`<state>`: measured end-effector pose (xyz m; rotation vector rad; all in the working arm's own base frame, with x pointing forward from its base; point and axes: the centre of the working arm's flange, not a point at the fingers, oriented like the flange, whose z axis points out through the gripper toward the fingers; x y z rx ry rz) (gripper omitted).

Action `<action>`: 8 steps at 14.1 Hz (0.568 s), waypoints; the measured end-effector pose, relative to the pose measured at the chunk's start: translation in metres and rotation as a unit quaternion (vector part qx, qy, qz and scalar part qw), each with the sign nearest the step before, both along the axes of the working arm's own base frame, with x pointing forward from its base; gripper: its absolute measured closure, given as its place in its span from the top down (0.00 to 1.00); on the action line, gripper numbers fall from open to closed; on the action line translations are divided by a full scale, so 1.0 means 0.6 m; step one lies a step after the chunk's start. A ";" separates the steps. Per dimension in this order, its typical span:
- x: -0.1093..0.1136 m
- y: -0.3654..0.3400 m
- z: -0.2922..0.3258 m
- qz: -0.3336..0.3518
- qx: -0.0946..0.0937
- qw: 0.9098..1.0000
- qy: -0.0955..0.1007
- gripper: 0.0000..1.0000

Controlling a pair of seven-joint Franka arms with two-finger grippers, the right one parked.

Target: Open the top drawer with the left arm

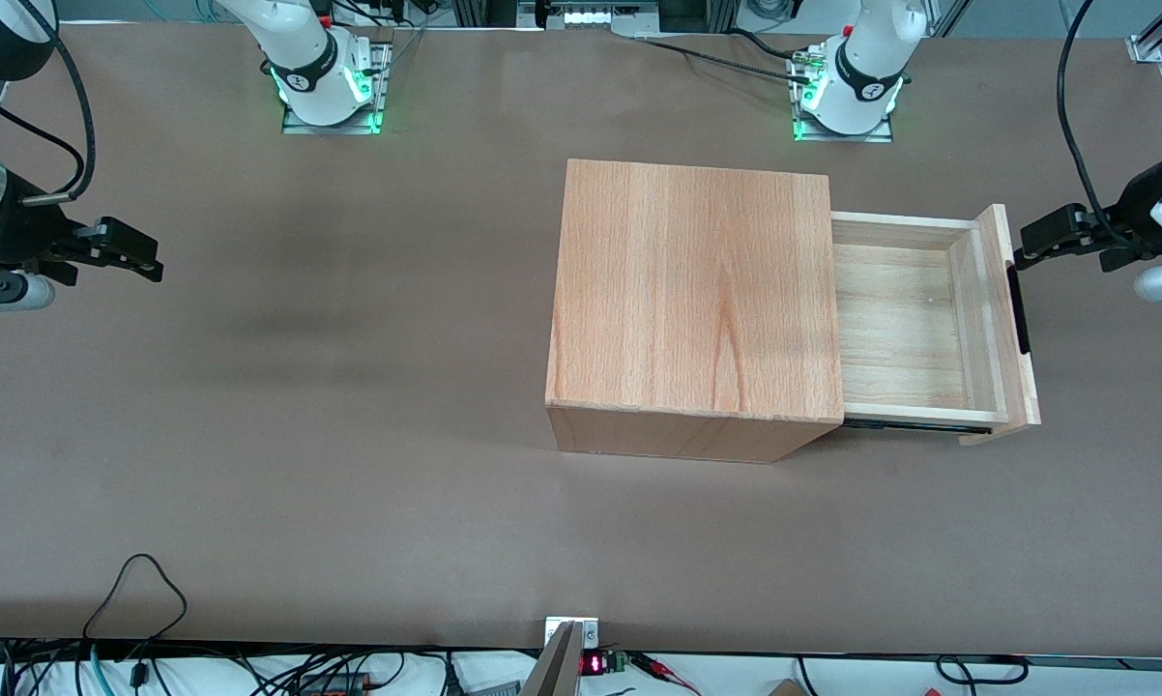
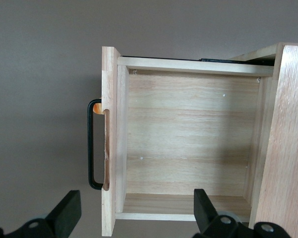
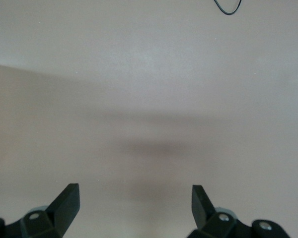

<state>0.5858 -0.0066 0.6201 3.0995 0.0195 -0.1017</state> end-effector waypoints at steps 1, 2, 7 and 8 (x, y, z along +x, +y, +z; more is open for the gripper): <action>0.000 0.000 0.000 0.000 0.000 1.000 0.000 1.00; 0.000 0.000 0.000 0.000 0.000 1.000 0.000 1.00; 0.001 0.010 0.000 0.006 0.000 1.000 -0.001 1.00; 0.001 0.014 0.000 0.007 0.001 1.000 -0.001 1.00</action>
